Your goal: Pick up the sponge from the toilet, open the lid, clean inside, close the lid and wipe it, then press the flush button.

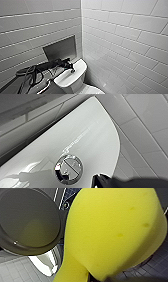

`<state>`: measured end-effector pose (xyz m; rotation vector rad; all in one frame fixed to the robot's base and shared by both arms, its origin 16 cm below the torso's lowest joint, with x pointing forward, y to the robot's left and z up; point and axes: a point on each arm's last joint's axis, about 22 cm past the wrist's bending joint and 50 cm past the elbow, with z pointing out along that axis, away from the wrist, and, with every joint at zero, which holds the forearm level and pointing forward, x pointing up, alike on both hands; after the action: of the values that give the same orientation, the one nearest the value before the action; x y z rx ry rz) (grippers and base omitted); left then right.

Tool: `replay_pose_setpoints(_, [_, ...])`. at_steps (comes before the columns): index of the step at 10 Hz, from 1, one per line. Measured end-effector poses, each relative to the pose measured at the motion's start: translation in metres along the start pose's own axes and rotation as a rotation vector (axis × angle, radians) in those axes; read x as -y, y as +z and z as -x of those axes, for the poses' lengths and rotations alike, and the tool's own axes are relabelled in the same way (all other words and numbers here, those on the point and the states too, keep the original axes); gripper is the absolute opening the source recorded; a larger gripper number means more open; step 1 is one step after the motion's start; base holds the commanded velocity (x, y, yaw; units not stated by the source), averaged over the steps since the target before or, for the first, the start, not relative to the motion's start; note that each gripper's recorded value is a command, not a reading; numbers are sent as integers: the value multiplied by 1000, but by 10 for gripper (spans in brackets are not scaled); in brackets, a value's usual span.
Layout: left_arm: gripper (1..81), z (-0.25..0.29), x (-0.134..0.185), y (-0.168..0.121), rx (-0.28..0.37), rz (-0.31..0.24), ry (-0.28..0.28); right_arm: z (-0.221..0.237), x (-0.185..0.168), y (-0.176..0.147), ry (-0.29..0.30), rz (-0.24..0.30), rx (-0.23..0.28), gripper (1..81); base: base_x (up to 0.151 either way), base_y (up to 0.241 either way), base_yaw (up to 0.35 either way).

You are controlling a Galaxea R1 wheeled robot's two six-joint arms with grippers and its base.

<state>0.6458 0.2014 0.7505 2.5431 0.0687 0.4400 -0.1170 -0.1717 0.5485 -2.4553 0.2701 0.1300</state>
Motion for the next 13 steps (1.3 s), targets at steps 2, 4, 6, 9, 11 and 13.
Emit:
replay_pose_setpoints(2, [10,1,3,5,6,-9,0,-3,0,0,1,0,0,10,0,0,0])
replay_pose_setpoints(4, [10,0,5,7,5,-17,-1,-3,2,1,1,-2,-1,10,0,0,0])
replay_pose_setpoints(6, [10,-3,9,11,2,-44,-1,-3,2,1,1,-2,0,10,0,0,0])
replay_pose_setpoints(9, [10,1,17,25,11,-69,1,4,1,0,14,1,14,10,0,0,0])
replay_pose_setpoints(11, [10,1,20,30,10,-80,-4,5,1,0,17,2,18,10,0,0,0])
replay_pose_setpoints(13, [10,-1,22,31,5,-89,-7,5,1,0,17,2,18,10,0,0,0])
